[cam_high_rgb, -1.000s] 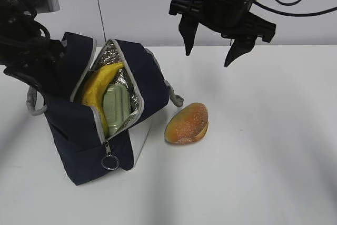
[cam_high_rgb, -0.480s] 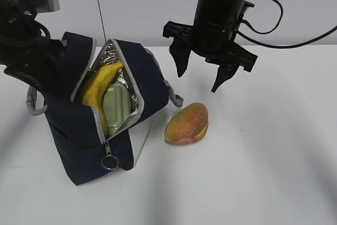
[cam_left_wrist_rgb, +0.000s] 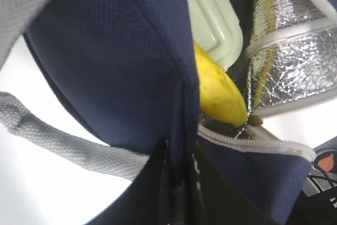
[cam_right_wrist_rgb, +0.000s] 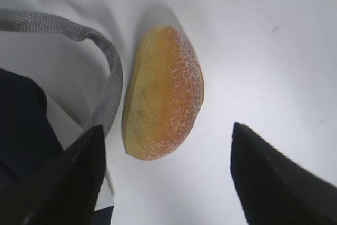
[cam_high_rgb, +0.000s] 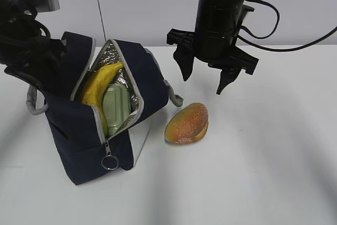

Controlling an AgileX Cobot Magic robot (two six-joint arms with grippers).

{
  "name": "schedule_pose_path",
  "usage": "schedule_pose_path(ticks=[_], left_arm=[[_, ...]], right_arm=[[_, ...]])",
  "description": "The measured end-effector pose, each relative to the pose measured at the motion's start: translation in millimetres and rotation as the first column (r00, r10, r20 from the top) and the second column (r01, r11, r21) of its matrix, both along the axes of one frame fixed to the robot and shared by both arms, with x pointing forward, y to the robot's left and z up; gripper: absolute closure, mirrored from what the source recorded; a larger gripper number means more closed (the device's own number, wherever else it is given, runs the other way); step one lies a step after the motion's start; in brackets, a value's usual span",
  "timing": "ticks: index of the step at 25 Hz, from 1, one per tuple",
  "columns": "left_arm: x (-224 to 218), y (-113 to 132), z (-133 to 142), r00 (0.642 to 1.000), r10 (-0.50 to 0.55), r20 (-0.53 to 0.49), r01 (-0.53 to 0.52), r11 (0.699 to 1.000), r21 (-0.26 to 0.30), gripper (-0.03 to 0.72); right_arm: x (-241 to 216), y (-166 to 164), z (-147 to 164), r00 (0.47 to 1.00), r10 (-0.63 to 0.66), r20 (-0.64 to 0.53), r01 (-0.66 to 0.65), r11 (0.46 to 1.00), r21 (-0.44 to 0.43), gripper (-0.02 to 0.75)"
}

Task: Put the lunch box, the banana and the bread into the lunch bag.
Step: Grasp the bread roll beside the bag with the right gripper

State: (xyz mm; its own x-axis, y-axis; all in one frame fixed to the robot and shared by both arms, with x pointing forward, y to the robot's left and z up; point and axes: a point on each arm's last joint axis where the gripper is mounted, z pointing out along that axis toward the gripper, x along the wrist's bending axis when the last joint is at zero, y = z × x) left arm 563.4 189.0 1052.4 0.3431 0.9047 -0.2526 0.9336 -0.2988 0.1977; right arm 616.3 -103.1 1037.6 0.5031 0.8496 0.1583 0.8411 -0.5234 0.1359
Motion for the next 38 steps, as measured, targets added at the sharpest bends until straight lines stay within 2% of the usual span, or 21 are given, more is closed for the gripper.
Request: schedule_pose_path(ticks=[11, 22, 33, 38], left_arm=[[0.4, 0.1, 0.0, 1.000, 0.001, 0.005, -0.001, 1.000, 0.001, 0.668], [0.6, 0.7, -0.1, 1.000, -0.001, 0.008, 0.001, 1.000, 0.009, 0.668], [0.8, 1.3, -0.3, 1.000, -0.002, 0.009, 0.002, 1.000, 0.015, 0.667], [0.8, 1.4, -0.3, 1.000, -0.003, 0.010, 0.003, 1.000, 0.017, 0.667]], right_arm=[[4.7, -3.4, -7.1, 1.000, 0.008, 0.014, -0.007, 0.998, -0.060, 0.179], [9.7, 6.4, -40.5, 0.996, -0.004, -0.086, 0.001, 1.000, -0.031, 0.178], [13.4, 9.1, -60.1, 0.992, -0.023, -0.123, 0.019, 0.999, -0.040, 0.178], [16.3, 15.0, -72.8, 0.990, -0.036, -0.140, 0.036, 0.999, 0.000, 0.178]])
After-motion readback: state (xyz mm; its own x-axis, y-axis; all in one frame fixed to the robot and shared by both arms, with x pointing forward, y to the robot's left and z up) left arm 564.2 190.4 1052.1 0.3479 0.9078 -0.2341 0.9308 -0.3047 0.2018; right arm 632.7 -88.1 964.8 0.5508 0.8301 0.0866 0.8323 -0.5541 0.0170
